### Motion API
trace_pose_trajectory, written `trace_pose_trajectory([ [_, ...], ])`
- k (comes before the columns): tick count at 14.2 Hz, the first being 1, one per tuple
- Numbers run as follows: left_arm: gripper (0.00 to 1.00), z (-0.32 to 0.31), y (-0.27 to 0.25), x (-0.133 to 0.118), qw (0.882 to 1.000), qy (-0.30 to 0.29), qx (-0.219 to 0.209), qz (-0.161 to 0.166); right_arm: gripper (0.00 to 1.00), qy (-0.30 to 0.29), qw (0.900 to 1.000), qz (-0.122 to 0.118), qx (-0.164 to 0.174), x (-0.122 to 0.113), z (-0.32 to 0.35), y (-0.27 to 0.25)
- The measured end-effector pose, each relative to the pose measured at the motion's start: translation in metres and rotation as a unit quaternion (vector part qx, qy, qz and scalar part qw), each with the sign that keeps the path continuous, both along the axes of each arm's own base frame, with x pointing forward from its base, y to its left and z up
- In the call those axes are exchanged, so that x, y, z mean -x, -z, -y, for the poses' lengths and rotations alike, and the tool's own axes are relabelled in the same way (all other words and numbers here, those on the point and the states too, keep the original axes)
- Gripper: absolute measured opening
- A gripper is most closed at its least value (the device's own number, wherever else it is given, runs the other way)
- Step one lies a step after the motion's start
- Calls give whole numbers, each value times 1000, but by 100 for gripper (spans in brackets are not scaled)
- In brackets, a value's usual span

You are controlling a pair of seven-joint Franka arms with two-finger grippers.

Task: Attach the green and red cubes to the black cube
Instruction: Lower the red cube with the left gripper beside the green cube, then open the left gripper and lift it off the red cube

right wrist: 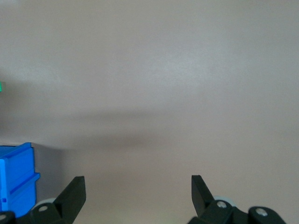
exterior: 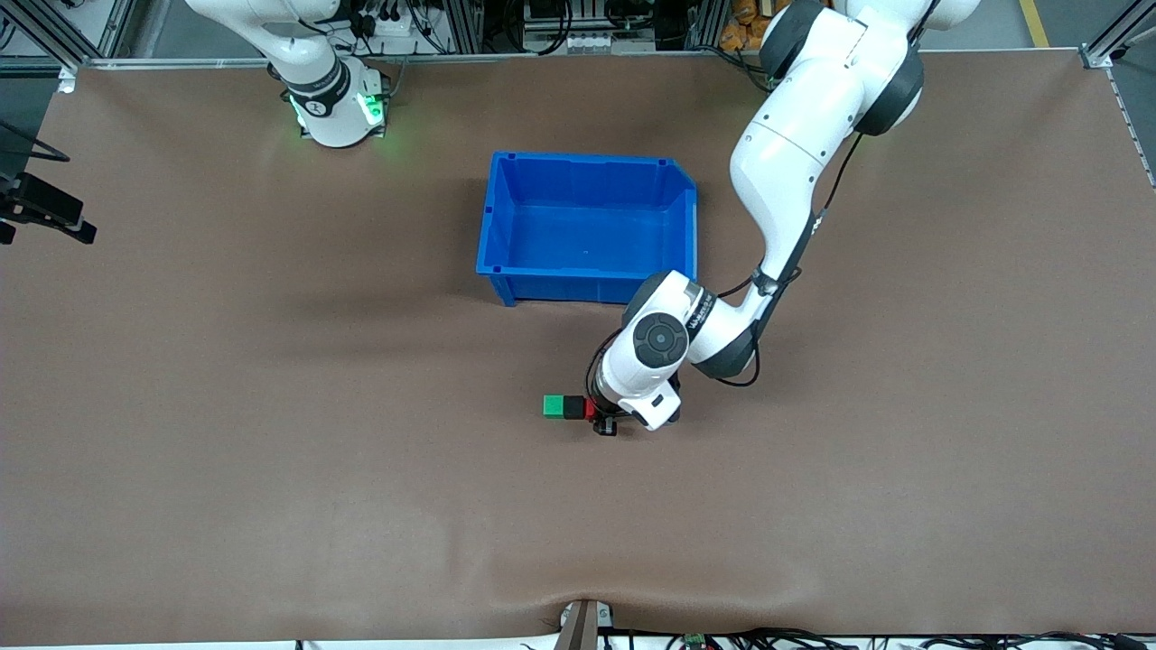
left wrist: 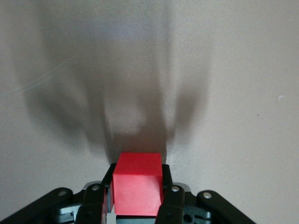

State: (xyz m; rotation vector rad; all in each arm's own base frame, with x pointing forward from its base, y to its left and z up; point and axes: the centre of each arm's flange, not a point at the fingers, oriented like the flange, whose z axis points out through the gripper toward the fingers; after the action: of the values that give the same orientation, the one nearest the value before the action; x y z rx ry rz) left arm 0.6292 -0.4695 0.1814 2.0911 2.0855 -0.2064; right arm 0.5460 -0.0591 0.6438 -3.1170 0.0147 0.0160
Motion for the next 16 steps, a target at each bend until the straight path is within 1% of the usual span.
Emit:
trace_pose_trajectory([
  [2, 40, 0, 0, 0, 1000, -1, 0, 0, 100, -1, 1000, 0, 0, 0, -1, 0],
  [3, 44, 1, 2, 2, 1000, 0, -4, -5, 100, -1, 1000, 0, 0, 0, -1, 0],
  [4, 52, 3, 6, 5, 1000, 3, -7, -9, 100, -1, 1000, 0, 1, 0, -1, 0],
  [5, 63, 6, 6, 8, 1000, 8, -9, -7, 100, -1, 1000, 0, 1, 0, -1, 0],
  [8, 93, 11, -13, 8, 999, 27, -27, 7, 100, -2, 1000, -1, 2, 0, -2, 1],
  [9, 99, 10, -31, 5, 999, 34, -32, 11, 100, -4, 1000, -1, 5, 0, -3, 1],
  [11, 100, 6, -81, 1, 996, 78, -40, 21, 100, -10, 1000, -2, 15, -1, -8, 1],
  [12, 100, 4, -113, 0, 992, 111, -42, 33, 100, -12, 1000, -3, 16, -1, -9, 1],
  [13, 100, 1, -148, 0, 986, 152, -48, 53, 100, -12, 1000, -3, 17, -1, -9, 1],
  [14, 100, -4, -182, 0, 976, 195, -62, 77, 100, -11, 1000, -3, 18, -1, -9, 1],
  [15, 100, -11, -217, 3, 963, 236, -83, 95, 100, -11, 1000, -3, 19, -1, -9, 1],
  [16, 100, -20, -250, 9, 949, 278, -108, 101, 100, -11, 1000, -3, 19, -1, -8, 1],
])
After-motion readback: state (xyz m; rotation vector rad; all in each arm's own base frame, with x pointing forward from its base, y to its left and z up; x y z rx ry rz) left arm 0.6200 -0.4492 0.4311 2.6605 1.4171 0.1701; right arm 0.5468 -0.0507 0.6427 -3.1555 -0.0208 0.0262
